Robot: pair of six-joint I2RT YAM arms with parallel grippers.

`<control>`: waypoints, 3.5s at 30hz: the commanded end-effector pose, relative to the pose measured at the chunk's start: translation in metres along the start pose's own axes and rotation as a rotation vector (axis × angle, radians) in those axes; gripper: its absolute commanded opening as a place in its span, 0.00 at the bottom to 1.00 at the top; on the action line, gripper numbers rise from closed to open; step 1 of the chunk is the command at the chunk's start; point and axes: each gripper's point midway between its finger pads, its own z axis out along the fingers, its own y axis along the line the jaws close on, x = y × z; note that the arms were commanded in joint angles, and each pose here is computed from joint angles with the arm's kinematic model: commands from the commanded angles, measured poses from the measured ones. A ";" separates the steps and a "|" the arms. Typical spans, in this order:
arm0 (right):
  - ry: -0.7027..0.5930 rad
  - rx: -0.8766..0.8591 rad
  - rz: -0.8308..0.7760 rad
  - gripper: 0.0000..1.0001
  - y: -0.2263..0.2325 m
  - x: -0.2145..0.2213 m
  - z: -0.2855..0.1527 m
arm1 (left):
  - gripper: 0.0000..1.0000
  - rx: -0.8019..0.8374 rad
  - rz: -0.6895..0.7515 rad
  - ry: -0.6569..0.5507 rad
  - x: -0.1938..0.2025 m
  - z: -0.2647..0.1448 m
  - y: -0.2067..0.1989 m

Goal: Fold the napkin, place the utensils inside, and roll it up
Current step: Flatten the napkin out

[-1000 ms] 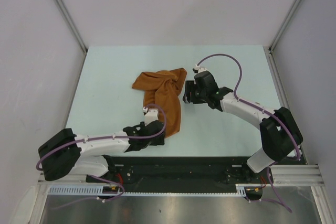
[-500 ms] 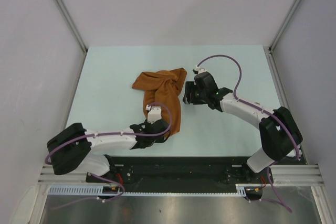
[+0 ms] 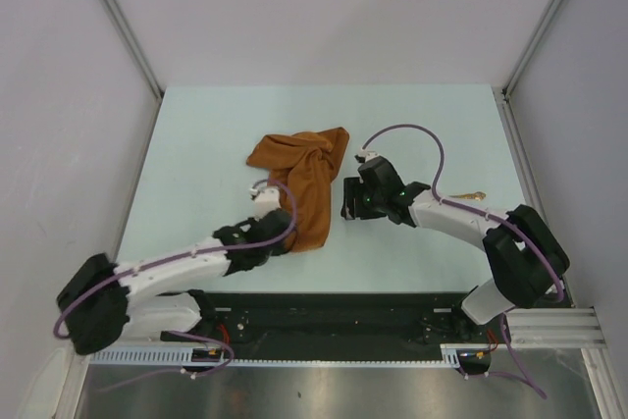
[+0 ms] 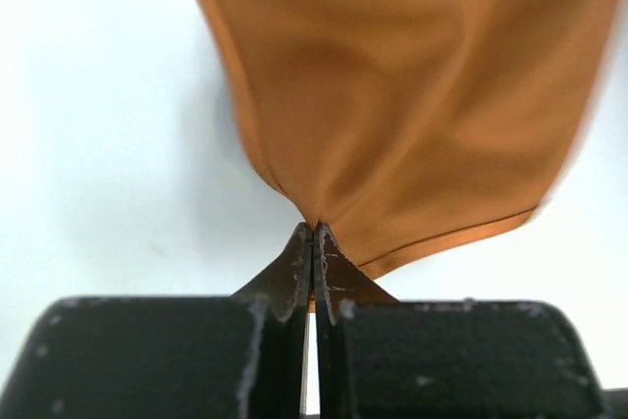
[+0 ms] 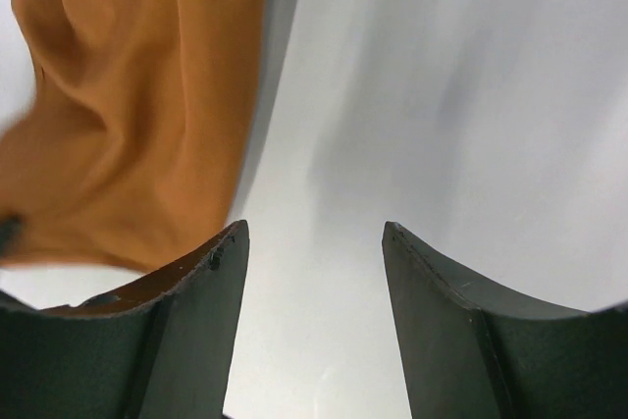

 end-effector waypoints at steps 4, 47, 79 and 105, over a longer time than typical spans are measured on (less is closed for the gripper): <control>0.003 -0.098 -0.006 0.62 0.036 0.015 -0.005 | 0.00 0.085 -0.203 -0.400 -0.153 -0.075 0.049; -0.078 0.162 -0.103 0.41 0.095 -0.031 0.169 | 0.00 0.073 -0.205 -0.442 -0.204 -0.089 0.128; -0.009 0.168 -0.183 0.62 0.049 0.017 0.000 | 0.00 -0.006 -0.223 -0.417 -0.195 -0.086 0.142; 0.000 0.084 -0.116 0.37 0.034 -0.002 0.091 | 0.00 -0.003 -0.223 -0.396 -0.193 -0.080 0.142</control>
